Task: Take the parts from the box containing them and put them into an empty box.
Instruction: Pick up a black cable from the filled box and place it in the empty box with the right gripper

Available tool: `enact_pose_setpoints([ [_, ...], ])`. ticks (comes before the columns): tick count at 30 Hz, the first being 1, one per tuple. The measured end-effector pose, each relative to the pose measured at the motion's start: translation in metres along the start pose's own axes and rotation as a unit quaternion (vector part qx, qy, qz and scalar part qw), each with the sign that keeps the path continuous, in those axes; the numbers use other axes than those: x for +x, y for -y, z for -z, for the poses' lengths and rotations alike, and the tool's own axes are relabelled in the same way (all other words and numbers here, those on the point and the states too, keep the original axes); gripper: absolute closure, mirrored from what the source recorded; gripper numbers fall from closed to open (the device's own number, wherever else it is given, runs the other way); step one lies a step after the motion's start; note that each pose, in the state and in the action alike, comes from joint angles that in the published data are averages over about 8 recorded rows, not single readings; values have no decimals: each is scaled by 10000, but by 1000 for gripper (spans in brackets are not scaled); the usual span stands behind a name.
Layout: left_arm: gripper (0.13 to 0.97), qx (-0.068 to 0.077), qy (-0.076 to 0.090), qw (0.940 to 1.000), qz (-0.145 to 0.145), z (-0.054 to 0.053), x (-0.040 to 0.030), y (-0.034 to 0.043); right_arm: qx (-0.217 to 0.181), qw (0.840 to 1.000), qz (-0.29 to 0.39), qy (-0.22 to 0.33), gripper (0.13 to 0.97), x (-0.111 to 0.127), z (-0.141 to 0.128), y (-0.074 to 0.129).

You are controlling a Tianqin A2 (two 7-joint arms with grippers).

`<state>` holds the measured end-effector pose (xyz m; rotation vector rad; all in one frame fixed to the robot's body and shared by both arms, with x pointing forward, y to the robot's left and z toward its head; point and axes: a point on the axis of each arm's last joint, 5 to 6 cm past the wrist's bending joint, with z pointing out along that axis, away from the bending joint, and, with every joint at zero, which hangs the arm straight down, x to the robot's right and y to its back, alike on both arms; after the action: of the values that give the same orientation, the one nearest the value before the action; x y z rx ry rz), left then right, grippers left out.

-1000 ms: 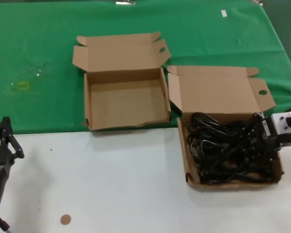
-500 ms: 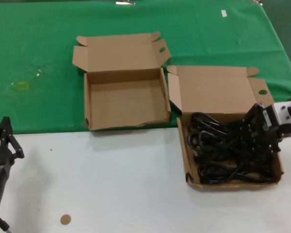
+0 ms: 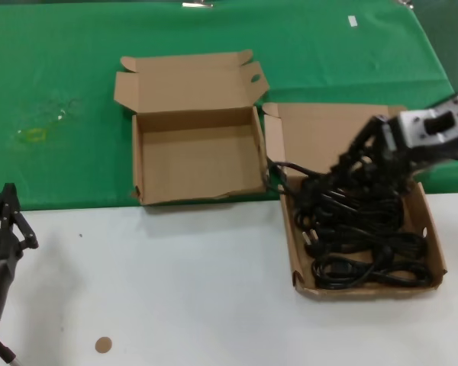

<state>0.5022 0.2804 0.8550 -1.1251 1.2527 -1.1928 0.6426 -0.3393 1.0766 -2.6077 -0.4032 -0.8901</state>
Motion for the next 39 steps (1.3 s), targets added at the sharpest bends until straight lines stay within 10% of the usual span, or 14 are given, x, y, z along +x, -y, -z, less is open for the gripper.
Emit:
enact_pose_setpoints([
  [22, 953, 0, 0, 10000, 0, 0, 0, 0, 560, 9974, 276, -361, 860, 878, -858, 955],
  [39, 953, 0, 0, 10000, 0, 0, 0, 0, 620, 9966, -89, -536, 860, 1123, -1441, 1131],
])
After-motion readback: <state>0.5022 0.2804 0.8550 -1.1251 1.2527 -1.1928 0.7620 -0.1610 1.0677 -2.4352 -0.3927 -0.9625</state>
